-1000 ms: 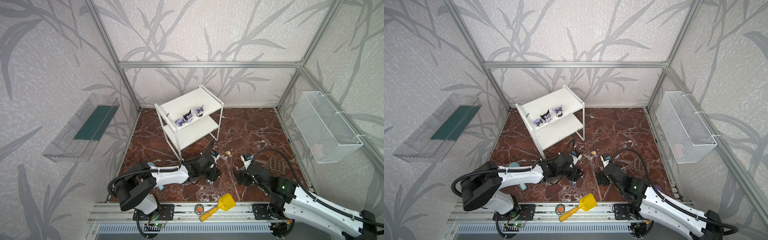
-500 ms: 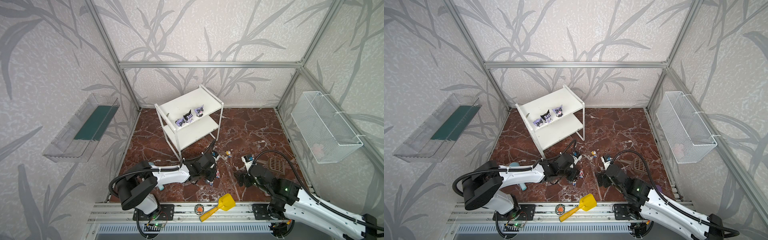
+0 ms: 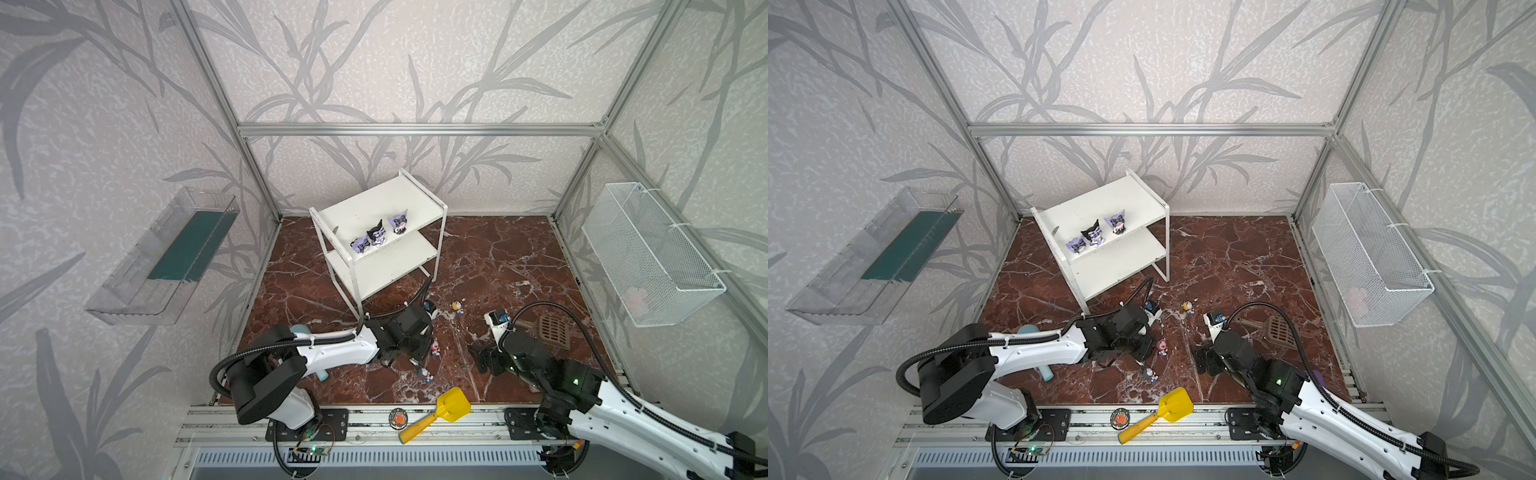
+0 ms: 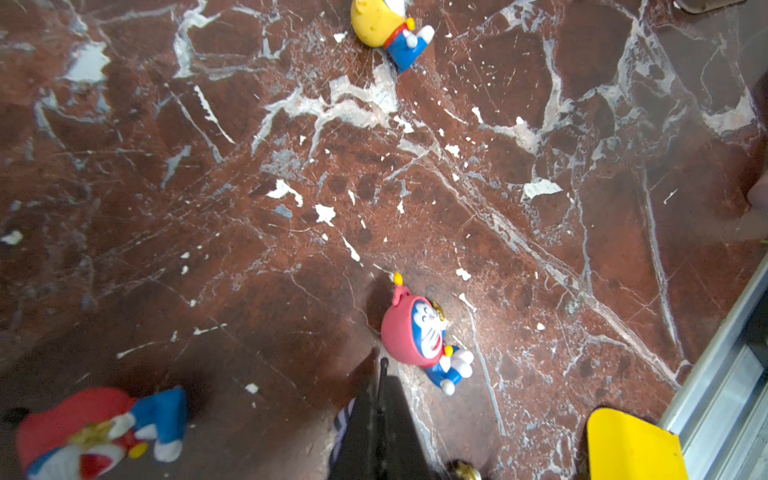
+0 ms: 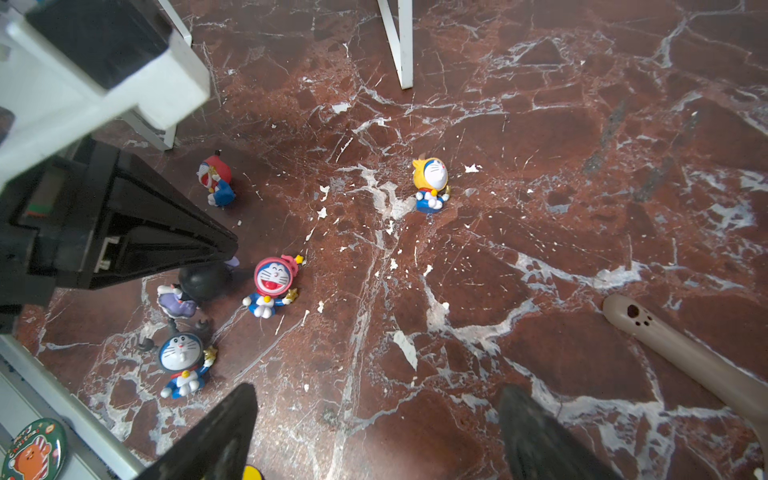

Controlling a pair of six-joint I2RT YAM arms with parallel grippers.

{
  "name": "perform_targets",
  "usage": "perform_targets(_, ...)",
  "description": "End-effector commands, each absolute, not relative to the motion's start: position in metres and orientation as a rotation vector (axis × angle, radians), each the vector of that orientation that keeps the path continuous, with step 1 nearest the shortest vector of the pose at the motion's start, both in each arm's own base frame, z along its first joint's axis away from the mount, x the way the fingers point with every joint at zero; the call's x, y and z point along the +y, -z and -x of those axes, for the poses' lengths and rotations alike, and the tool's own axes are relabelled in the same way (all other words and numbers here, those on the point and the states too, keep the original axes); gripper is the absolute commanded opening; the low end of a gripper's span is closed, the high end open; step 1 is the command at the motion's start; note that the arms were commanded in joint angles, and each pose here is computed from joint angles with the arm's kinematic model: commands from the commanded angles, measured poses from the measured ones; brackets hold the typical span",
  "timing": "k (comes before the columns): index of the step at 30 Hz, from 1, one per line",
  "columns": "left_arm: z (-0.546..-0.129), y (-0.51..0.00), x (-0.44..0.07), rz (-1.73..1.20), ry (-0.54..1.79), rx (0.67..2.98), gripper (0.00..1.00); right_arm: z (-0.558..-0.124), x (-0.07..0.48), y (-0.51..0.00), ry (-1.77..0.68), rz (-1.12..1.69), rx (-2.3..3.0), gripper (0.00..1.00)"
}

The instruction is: Place and organize the plastic toys onto the shelf

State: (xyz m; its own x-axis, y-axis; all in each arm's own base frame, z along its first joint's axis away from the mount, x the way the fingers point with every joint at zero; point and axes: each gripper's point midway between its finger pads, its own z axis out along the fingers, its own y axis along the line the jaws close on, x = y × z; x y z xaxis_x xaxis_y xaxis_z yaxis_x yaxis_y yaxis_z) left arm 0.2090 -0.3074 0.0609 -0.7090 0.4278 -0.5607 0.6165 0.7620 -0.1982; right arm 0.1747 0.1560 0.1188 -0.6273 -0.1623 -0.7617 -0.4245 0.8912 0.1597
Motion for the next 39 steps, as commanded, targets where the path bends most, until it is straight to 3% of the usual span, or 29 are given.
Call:
perform_targets(1,-0.219,-0.085,-0.306,-0.767,0.453,2.421,0.00,-0.178,0.152,-0.120,-0.397,0.397,2.229,0.91)
perform_targets(11,-0.242,-0.103,-0.315,-0.800,-0.013,2.288,0.00,-0.186,0.132,-0.124,-0.303,0.247,2.244,0.91)
perform_targets(21,-0.265,-0.095,-0.342,-0.797,-0.502,2.127,0.00,-0.182,0.066,-0.133,-0.060,-0.126,2.268,0.91)
perform_targets(29,-0.279,-0.078,-0.369,-0.823,-0.574,2.105,0.00,-0.172,0.044,-0.138,-0.073,-0.274,2.241,0.91)
perform_targets(35,-0.277,-0.063,-0.385,-0.867,-0.502,2.149,0.00,-0.170,0.039,-0.141,-0.095,-0.310,2.211,0.91)
perform_targets(39,-0.274,-0.059,-0.393,-0.876,-0.447,2.176,0.17,-0.170,0.036,-0.141,-0.073,-0.325,2.212,0.91)
